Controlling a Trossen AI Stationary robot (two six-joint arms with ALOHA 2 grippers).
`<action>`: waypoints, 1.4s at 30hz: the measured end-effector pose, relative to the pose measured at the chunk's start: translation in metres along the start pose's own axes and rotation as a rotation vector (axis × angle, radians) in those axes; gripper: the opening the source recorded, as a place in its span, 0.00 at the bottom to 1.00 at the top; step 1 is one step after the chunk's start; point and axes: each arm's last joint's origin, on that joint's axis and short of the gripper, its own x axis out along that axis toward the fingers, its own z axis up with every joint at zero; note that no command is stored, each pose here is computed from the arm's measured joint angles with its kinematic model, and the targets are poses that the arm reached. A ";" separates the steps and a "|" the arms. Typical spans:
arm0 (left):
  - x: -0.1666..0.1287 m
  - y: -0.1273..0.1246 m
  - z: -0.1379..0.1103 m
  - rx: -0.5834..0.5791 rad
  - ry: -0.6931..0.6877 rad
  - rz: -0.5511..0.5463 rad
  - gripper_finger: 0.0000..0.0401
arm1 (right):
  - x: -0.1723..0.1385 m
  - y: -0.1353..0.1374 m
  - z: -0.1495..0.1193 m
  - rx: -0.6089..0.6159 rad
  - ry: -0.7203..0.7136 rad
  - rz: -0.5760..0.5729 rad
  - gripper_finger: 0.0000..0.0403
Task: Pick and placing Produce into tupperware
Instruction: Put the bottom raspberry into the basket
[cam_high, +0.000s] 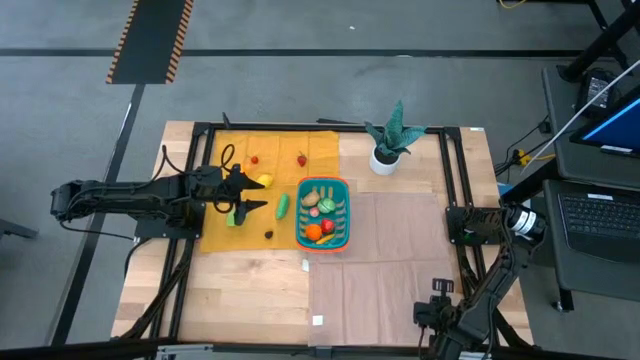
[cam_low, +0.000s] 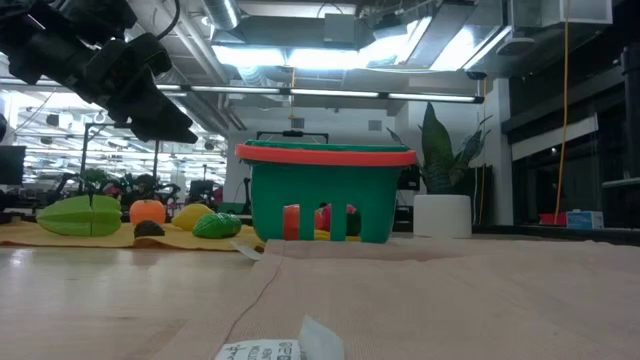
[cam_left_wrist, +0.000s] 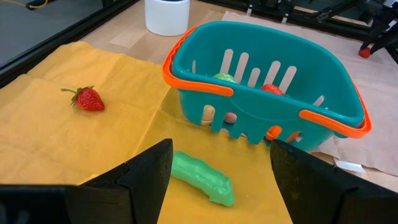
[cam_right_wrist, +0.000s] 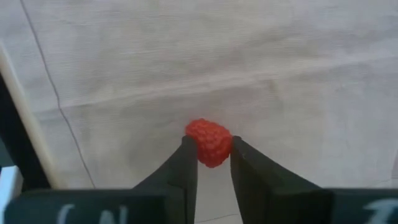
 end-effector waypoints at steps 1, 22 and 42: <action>0.000 0.000 0.000 0.000 0.000 0.000 0.65 | 0.000 0.000 0.000 0.000 0.001 0.000 0.20; 0.000 0.000 0.000 0.000 0.000 0.000 0.65 | 0.003 0.001 0.001 0.001 -0.002 -0.001 0.38; 0.000 0.000 0.000 0.000 0.000 0.000 0.65 | 0.009 -0.001 0.000 -0.023 -0.040 0.014 0.31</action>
